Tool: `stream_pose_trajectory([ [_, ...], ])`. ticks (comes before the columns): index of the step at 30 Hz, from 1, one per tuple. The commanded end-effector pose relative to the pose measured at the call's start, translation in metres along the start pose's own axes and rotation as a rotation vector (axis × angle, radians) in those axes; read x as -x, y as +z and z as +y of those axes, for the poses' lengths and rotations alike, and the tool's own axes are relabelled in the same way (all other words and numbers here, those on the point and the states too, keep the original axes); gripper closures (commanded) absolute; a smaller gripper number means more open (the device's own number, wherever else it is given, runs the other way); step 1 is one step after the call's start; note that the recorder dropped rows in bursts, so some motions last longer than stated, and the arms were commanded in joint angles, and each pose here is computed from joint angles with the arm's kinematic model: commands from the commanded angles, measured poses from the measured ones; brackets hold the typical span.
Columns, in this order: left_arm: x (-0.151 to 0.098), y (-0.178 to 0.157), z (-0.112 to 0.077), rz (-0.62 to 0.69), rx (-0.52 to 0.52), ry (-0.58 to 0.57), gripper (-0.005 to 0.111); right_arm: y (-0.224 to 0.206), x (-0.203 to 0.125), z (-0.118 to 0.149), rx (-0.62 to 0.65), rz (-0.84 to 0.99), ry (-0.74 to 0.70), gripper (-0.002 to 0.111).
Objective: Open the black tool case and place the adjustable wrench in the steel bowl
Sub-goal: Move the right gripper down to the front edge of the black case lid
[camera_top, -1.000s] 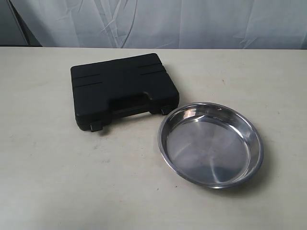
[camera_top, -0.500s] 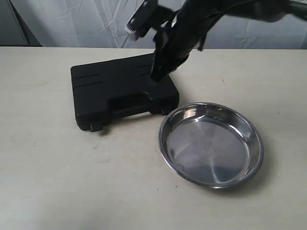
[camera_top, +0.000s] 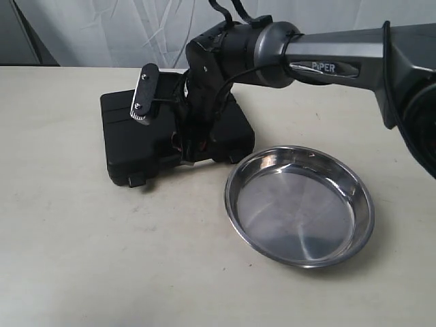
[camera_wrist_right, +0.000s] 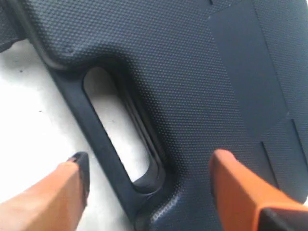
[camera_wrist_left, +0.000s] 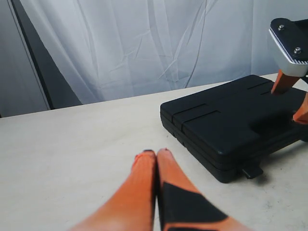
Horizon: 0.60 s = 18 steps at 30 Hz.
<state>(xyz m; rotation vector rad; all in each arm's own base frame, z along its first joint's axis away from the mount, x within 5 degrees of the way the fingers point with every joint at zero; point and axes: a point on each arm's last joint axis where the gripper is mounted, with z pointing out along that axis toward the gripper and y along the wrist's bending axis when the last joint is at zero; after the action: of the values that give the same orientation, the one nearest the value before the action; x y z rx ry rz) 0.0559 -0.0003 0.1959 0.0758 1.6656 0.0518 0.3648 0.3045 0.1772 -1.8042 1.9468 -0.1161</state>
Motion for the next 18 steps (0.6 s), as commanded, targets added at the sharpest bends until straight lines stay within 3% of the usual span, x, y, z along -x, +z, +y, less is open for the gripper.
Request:
stream_pose_trajectory([
  [1, 0.001, 0.000, 0.000, -0.005, -0.001, -0.002, 0.106, 0.000, 0.001, 0.005, 0.055, 0.001, 0.039, 0.041],
  [5, 0.001, 0.000, 0.000, -0.005, -0.001, -0.002, 0.106, 0.017, -0.004, 0.014, 0.111, 0.030, 0.060, 0.044],
  [16, 0.001, 0.000, 0.000, -0.005, -0.001, -0.002, 0.106, 0.046, -0.011, 0.019, 0.090, 0.067, 0.002, 0.045],
  [18, 0.001, 0.000, 0.000, -0.005, -0.001, -0.002, 0.106, 0.046, -0.011, 0.019, 0.090, 0.068, 0.002, 0.050],
])
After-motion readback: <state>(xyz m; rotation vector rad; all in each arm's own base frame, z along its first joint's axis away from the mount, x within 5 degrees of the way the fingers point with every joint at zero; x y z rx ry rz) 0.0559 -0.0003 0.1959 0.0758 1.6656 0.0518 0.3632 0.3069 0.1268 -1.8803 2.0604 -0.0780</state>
